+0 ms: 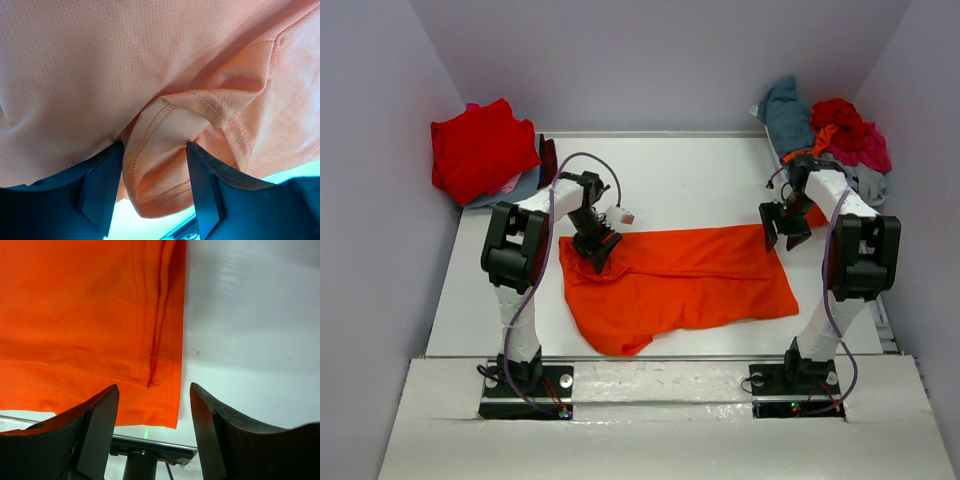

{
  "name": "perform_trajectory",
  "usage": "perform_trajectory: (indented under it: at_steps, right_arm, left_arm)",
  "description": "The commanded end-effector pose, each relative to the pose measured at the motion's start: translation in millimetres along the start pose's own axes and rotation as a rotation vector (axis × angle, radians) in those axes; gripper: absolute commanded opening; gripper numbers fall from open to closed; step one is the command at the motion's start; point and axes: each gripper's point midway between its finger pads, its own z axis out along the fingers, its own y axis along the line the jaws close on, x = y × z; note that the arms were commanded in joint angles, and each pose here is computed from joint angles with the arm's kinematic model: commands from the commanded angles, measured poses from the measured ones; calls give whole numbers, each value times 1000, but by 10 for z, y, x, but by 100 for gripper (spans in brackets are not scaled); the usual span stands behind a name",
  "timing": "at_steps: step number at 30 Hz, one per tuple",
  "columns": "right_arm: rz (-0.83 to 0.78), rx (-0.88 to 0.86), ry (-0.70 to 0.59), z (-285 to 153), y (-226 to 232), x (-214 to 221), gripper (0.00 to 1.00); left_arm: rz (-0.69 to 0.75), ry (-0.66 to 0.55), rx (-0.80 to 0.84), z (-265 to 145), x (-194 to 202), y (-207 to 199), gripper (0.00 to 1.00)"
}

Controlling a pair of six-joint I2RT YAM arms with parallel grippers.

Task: Fold and stack the t-shirts
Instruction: Fold the tshirt

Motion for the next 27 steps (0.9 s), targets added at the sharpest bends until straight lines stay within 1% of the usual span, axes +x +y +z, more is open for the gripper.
perform_trajectory:
  at_steps: [1, 3, 5, 6, 7, 9, 13, 22, 24, 25, 27]
  right_arm:
    - [17, -82, 1, 74, 100, -106, 63]
    - [27, -99, 10, 135, 120, -125, 60]
    - [22, -106, 15, 175, 171, -153, 50]
    - [24, -110, 19, 188, 176, -151, 50]
    - [12, -114, 17, 197, 220, -169, 44]
    - [15, -117, 30, 242, 218, -158, 35]
    - [4, -116, 45, 309, 238, -132, 32]
    - [9, -110, 96, 497, 211, -16, 31]
    - [14, -110, 108, 540, 207, 1, 27]
    - [18, -109, 113, 560, 205, 9, 22]
    - [19, -108, 116, 581, 201, 14, 18]
  left_arm:
    - [11, 5, -3, -100, 20, -3, 65]
    - [12, 0, -8, -124, -8, 5, 65]
    - [10, 2, -12, -136, -8, 9, 65]
    - [10, 4, -13, -136, -7, 12, 65]
    - [7, 6, -15, -137, -4, 15, 65]
    - [7, 7, -17, -141, -4, 17, 65]
    - [5, 10, -22, -148, 6, 20, 65]
    - [14, 26, -32, -205, 50, 11, 65]
    - [18, 28, -38, -228, 55, 12, 65]
    - [19, 29, -39, -230, 60, 13, 65]
    - [19, 33, -46, -235, 72, 19, 65]
